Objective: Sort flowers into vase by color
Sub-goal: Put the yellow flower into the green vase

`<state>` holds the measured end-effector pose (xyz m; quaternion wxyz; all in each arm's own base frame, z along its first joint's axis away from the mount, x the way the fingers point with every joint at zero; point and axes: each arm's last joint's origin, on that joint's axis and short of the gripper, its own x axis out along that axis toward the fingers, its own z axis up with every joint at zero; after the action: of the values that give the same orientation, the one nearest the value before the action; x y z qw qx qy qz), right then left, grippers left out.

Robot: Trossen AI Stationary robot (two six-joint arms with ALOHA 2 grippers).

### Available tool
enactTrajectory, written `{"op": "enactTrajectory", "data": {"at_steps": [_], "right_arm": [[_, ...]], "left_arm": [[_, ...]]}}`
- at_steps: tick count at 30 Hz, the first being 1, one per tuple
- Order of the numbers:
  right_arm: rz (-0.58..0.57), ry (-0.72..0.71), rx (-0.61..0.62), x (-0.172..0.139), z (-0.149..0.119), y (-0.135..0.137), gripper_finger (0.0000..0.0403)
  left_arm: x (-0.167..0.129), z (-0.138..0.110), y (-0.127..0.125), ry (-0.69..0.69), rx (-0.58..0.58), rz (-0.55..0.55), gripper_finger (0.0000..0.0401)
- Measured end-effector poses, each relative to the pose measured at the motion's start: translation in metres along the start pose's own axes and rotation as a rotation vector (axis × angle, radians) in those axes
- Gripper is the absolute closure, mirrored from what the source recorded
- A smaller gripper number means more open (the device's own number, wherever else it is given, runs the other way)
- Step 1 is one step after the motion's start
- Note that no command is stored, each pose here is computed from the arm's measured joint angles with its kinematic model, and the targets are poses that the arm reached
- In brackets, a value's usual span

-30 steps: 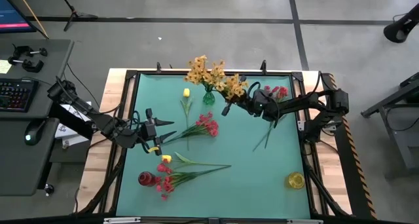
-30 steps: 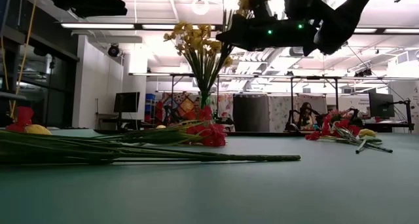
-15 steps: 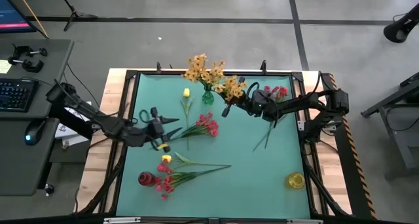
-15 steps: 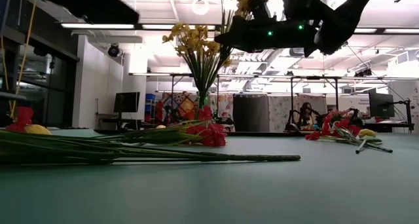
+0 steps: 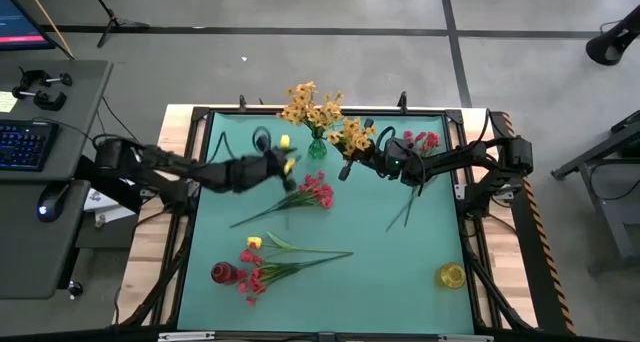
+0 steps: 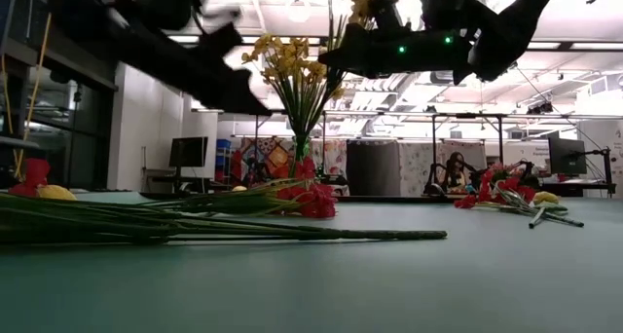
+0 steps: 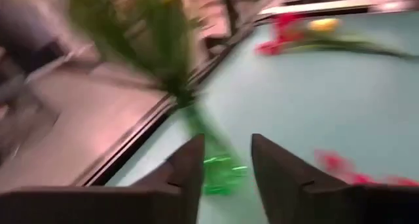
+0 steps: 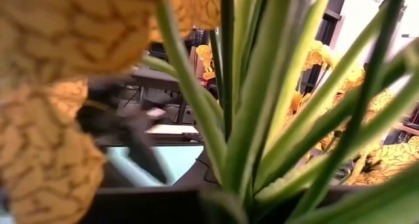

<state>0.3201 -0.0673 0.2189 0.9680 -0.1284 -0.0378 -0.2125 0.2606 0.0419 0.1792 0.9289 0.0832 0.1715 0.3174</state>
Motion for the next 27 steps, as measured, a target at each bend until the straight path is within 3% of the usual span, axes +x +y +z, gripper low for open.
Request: {"op": "enactTrajectory", "data": {"at_steps": [3, 5, 7, 14, 19, 27], "right_arm": [[0.001, 0.003, -0.001, 0.000, 0.000, 0.000, 0.0403], [0.001, 0.004, -0.001, 0.000, 0.000, 0.000, 0.0403], [0.002, 0.006, -0.002, 0.000, -0.001, 0.000, 0.0403], [0.002, 0.006, 0.004, 0.000, -0.001, 0.000, 0.0403], [0.003, 0.007, 0.006, 0.000, -0.001, 0.000, 0.0403], [0.011, 0.006, 0.018, 0.000, -0.001, 0.002, 0.0403]], "left_arm": [[0.020, -0.011, 0.027, 0.053, -0.101, 0.069, 0.0372], [0.030, -0.019, 0.043, 0.082, -0.168, 0.119, 0.0391], [0.039, -0.025, 0.054, 0.085, -0.220, 0.130, 0.0394], [0.065, -0.035, 0.063, -0.013, -0.308, -0.023, 0.0401], [0.089, -0.036, 0.060, -0.019, -0.288, -0.109, 0.0401], [0.116, -0.039, 0.056, -0.001, -0.275, -0.122, 0.0401]]}}
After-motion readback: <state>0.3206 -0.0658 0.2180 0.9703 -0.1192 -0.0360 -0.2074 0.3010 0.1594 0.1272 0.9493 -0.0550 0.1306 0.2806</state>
